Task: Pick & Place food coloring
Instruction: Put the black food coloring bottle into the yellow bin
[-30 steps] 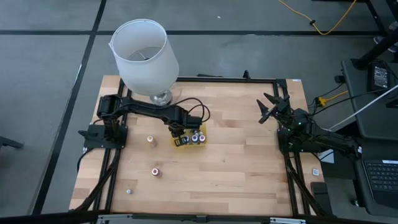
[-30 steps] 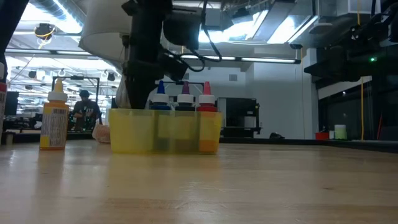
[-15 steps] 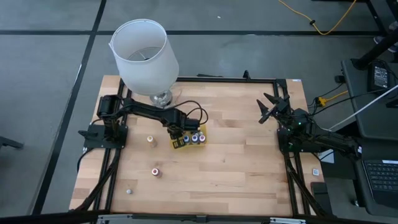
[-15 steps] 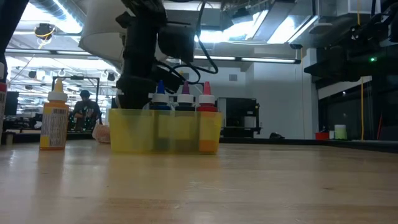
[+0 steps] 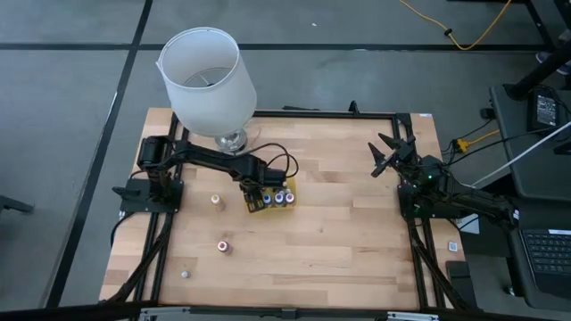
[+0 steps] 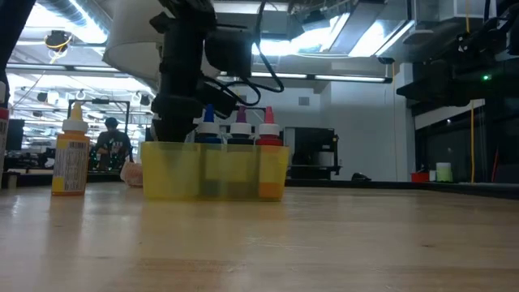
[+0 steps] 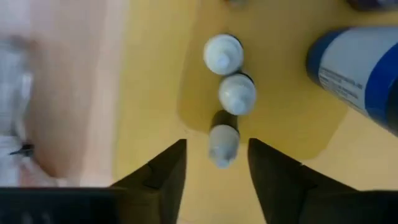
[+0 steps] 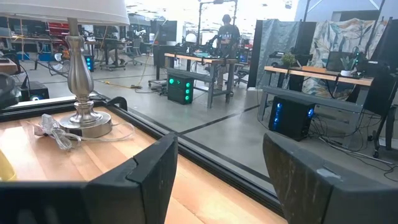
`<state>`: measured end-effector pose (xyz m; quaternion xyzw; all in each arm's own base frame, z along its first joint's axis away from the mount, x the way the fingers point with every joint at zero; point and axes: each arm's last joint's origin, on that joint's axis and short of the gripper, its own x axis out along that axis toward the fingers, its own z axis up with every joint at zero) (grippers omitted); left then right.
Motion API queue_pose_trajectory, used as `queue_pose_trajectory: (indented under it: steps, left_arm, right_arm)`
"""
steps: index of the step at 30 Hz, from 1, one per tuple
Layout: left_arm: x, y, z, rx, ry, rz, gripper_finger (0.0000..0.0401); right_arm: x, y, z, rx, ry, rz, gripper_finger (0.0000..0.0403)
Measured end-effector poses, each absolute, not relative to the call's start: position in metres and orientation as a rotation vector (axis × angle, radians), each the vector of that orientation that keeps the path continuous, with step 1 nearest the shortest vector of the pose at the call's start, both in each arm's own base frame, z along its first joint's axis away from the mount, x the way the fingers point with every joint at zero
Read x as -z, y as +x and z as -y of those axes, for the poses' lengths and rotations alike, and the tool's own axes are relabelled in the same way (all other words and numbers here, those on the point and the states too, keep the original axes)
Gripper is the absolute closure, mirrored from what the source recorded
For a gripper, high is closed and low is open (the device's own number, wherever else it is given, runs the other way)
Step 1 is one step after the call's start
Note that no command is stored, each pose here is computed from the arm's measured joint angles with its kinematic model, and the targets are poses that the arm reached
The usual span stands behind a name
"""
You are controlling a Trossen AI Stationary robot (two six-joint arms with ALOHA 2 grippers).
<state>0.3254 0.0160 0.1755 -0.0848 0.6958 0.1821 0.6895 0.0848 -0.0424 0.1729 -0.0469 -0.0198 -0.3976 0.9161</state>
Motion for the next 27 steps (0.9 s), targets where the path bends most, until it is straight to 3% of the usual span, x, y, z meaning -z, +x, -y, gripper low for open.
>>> queue_pose_trajectory:
  steps: [9,21,27]
  left_arm:
    - [-0.201,0.317,-0.015,-0.423,-0.183,-1.480,0.0171]
    - [-0.257,0.290,0.017,-0.272,-0.234,-1.331,0.0181]
    - [-0.275,0.260,0.054,-0.169,-0.294,-1.404,0.0182]
  right_arm:
    - [-0.173,0.085,0.042,0.818,-0.097,0.041,0.0166]
    - [-0.173,0.085,0.042,0.818,-0.097,0.041,0.0166]
    - [-0.173,0.085,0.042,0.818,-0.097,0.041,0.0166]
